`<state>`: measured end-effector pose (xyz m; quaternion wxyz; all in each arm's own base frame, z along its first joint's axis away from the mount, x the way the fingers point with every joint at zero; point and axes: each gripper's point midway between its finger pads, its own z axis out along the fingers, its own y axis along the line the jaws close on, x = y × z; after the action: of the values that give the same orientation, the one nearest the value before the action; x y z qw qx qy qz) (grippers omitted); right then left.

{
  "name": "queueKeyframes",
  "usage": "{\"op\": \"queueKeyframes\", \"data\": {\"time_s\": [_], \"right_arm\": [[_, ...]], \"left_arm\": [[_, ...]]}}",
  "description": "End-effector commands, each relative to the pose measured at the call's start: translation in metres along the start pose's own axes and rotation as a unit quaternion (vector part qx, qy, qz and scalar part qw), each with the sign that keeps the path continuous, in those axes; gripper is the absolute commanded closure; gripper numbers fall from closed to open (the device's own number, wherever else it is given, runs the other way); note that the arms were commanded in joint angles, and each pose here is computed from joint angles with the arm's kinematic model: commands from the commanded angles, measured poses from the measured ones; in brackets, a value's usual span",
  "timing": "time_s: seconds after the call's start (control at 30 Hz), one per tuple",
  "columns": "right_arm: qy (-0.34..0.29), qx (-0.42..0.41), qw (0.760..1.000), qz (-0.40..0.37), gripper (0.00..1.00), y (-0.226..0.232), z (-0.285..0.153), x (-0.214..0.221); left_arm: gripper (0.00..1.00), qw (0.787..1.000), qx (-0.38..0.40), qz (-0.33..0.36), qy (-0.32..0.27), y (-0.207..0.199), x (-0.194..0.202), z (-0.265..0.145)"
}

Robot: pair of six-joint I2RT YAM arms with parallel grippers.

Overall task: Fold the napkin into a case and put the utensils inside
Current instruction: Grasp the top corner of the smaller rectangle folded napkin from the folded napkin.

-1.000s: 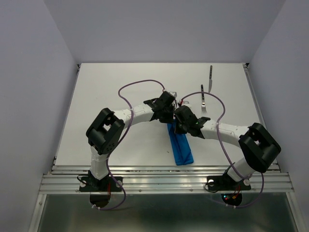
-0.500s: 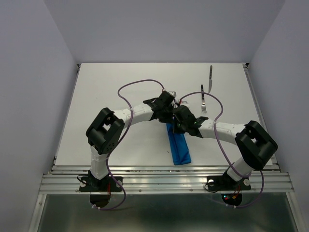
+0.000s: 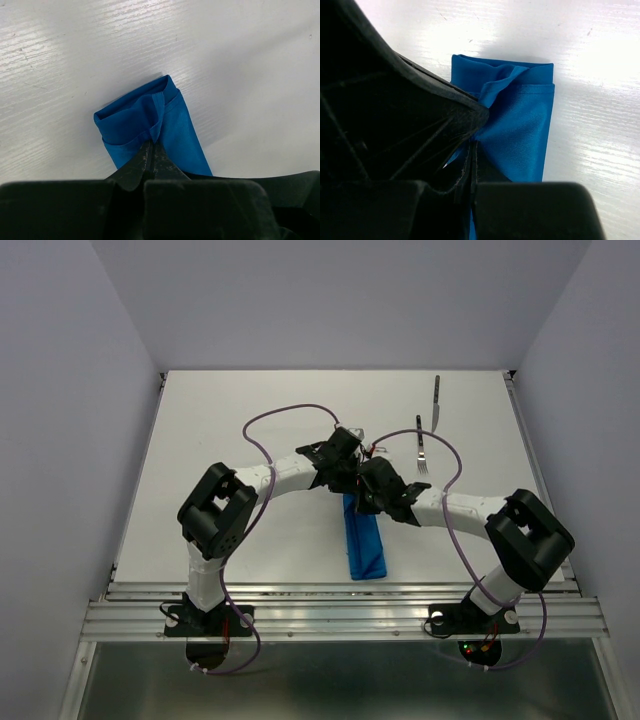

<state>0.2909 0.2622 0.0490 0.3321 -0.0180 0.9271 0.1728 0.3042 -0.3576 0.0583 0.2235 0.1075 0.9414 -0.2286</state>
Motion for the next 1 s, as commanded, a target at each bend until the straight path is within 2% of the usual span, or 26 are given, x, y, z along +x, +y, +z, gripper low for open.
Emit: {"op": "queueKeyframes", "data": {"time_s": [0.0, 0.33, 0.53, 0.6, 0.77, 0.97], "right_arm": [[-0.048, -0.047, 0.997, 0.023, 0.99, 0.023, 0.001, -0.019], [-0.048, -0.058, 0.996, 0.048, 0.99, 0.02, 0.012, -0.005], [-0.055, -0.065, 0.995, 0.046, 0.84, 0.024, 0.002, -0.012], [-0.059, -0.068, 0.995, 0.047, 0.82, 0.024, -0.001, -0.015], [-0.065, -0.066, 0.995, 0.047, 0.75, 0.023, -0.009, -0.018], [-0.071, -0.062, 0.994, 0.05, 0.72, 0.019, -0.02, -0.02]], "left_arm": [[1.0, 0.999, 0.033, 0.0, -0.009, -0.019, -0.004, -0.007], [1.0, 1.0, 0.022, -0.016, 0.002, -0.012, 0.004, 0.001], [1.0, 1.0, 0.017, -0.021, 0.007, -0.008, 0.005, 0.004], [1.0, 1.0, 0.017, -0.022, 0.006, -0.008, 0.003, 0.004], [0.87, 1.0, 0.018, -0.021, 0.003, -0.009, 0.0, 0.003], [0.8, 1.0, 0.02, -0.019, 0.002, -0.01, -0.002, 0.0]]}}
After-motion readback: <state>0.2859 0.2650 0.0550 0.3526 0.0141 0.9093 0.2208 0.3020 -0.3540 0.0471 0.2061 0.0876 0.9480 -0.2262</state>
